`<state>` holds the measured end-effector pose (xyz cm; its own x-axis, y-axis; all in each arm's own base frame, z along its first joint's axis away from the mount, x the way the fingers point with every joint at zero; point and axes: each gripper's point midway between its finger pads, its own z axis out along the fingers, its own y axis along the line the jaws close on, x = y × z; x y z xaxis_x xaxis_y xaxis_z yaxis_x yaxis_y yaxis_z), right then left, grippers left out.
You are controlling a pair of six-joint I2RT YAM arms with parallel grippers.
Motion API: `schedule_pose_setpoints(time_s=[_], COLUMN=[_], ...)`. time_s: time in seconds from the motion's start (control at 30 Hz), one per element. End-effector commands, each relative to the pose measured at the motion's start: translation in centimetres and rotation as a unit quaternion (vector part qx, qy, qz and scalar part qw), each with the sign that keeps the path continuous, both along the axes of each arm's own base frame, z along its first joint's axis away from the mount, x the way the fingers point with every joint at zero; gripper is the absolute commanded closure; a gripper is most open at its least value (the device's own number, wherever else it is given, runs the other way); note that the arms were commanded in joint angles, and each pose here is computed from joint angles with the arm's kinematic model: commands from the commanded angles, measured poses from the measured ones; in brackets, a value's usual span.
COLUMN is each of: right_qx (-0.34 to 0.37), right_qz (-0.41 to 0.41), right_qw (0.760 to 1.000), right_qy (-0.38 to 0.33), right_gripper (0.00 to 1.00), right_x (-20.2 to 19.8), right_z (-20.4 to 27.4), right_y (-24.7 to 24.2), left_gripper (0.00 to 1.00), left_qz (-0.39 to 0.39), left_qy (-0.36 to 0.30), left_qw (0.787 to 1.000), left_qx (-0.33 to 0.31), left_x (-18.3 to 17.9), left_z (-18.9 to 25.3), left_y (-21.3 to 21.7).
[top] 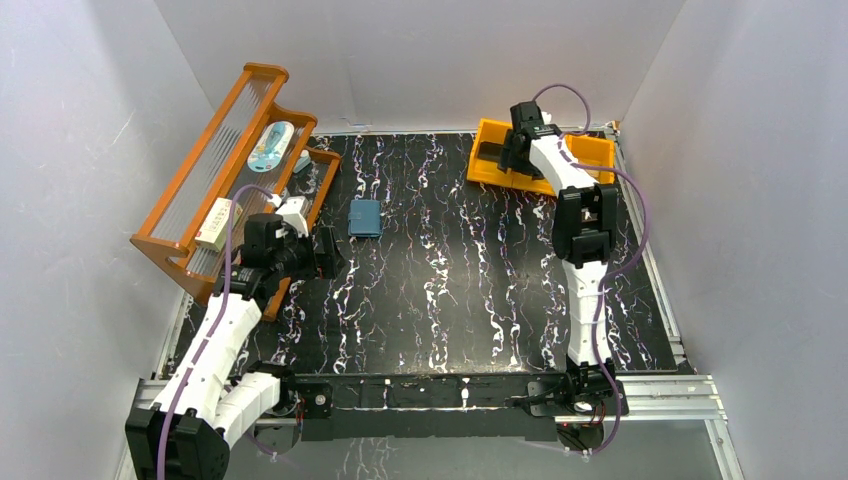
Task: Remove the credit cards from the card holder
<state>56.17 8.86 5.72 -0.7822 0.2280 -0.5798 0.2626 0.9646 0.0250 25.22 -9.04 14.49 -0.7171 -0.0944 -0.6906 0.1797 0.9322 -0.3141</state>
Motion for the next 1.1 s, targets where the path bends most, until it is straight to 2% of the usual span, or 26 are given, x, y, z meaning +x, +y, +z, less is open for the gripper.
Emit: schedule_pose_setpoints(time_s=[0.0,0.17,0.73,1.07], right_qx=[0.001,-0.004,0.034,0.02], right_qz=[0.032,0.046,0.077,0.097], right_qw=[0.999,0.999,0.995,0.994], right_qy=[0.011,0.019,0.052,0.05], right_gripper=[0.23,0.23,0.23,0.22], right_x=[-2.2,-4.2,-16.1,-19.2], right_z=[0.9,1.3,1.8,3.6], right_y=[2.8,5.5,16.6,18.8], left_gripper=[0.02,0.02,0.02,0.02], left_qz=[0.004,0.009,0.014,0.024], left_qy=[-0.013,-0.016,-0.015,-0.012], left_qw=[1.0,1.0,1.0,0.999], left_qx=[-0.004,0.005,0.016,0.024], left_x=[-0.1,0.2,0.4,0.5], left_z=[0.1,-0.2,-0.6,-0.8], left_y=[0.1,0.4,0.8,1.2])
